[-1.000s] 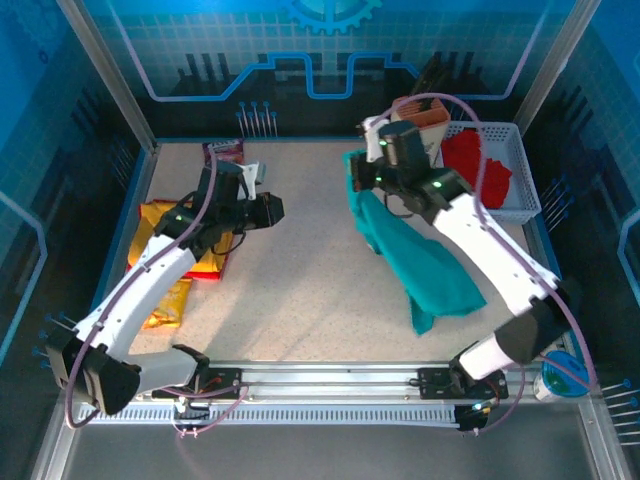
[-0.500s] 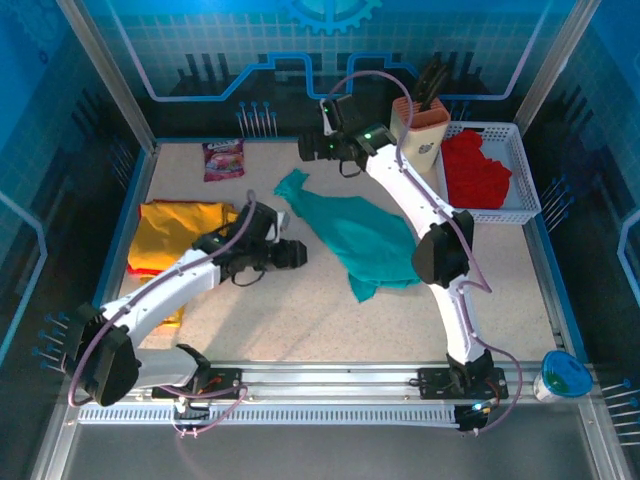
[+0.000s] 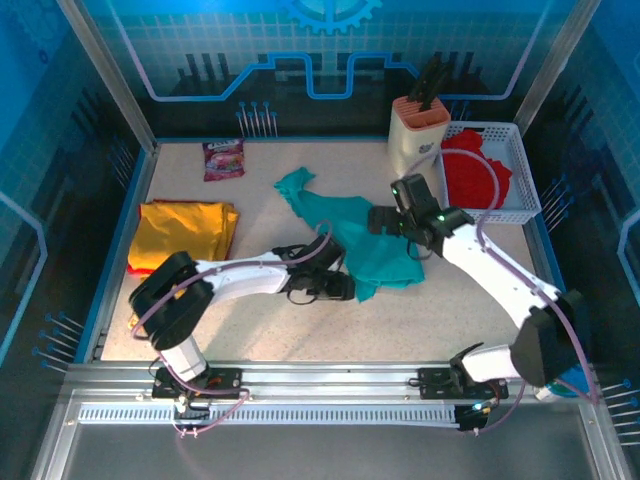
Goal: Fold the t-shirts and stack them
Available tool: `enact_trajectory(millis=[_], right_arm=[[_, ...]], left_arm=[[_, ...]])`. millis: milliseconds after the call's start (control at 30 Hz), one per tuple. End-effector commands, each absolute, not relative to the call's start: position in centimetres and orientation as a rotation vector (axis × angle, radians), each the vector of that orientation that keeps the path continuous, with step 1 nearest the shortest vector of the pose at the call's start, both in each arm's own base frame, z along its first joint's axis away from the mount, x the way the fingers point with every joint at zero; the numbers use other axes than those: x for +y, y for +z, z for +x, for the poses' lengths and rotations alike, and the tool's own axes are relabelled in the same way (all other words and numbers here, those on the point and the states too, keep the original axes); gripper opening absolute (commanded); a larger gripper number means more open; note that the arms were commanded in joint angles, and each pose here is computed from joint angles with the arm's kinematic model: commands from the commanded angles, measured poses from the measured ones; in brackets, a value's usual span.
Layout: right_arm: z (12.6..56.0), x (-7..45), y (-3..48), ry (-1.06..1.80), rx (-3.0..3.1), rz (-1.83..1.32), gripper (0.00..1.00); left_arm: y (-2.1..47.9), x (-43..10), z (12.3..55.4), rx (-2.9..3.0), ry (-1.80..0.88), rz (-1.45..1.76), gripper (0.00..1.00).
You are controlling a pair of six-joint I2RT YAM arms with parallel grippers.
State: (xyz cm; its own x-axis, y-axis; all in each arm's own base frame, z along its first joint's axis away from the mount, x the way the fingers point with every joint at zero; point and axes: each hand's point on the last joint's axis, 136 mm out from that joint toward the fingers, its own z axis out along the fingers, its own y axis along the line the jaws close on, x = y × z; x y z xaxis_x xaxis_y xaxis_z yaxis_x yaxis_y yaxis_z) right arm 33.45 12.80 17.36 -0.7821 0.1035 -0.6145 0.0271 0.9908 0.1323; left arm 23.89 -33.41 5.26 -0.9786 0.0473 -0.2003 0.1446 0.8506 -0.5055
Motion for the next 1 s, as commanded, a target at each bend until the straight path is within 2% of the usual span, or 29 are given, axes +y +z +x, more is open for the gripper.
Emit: enact_trajectory(millis=[0, 133, 333, 533, 700, 800, 967], right_arm=[[30.6, 9.4, 15.8, 0.111, 2.468, 0.268, 0.97], [27.3, 7.2, 13.9, 0.135, 2.488, 0.357, 0.95], [24.9, 5.5, 12.7, 0.137, 2.498, 0.425, 0.94], [24.6, 5.4, 12.5, 0.154, 2.498, 0.433, 0.94], [24.7, 5.4, 12.6, 0.162, 2.498, 0.43, 0.94], [24.6, 5.0, 12.7, 0.146, 2.495, 0.435, 0.94], [24.5, 5.0, 11.7, 0.154, 2.533, 0.431, 0.91]], left_arm=[[6.0, -36.2, 25.5, 2.803, -0.861, 0.135, 0.41], [4.0, -36.7, 25.8, 2.867, -0.789, 0.118, 0.36], [2.1, -36.5, 25.3, 2.951, -0.706, 0.112, 0.35], [1.9, -35.4, 24.8, 2.977, -0.561, 0.165, 0.45], [0.5, -35.5, 24.9, 3.025, -0.473, 0.229, 0.46], [0.1, -35.1, 25.3, 3.02, -0.393, 0.258, 0.38], [2.0, -33.1, 26.4, 2.984, -0.275, 0.31, 0.09]])
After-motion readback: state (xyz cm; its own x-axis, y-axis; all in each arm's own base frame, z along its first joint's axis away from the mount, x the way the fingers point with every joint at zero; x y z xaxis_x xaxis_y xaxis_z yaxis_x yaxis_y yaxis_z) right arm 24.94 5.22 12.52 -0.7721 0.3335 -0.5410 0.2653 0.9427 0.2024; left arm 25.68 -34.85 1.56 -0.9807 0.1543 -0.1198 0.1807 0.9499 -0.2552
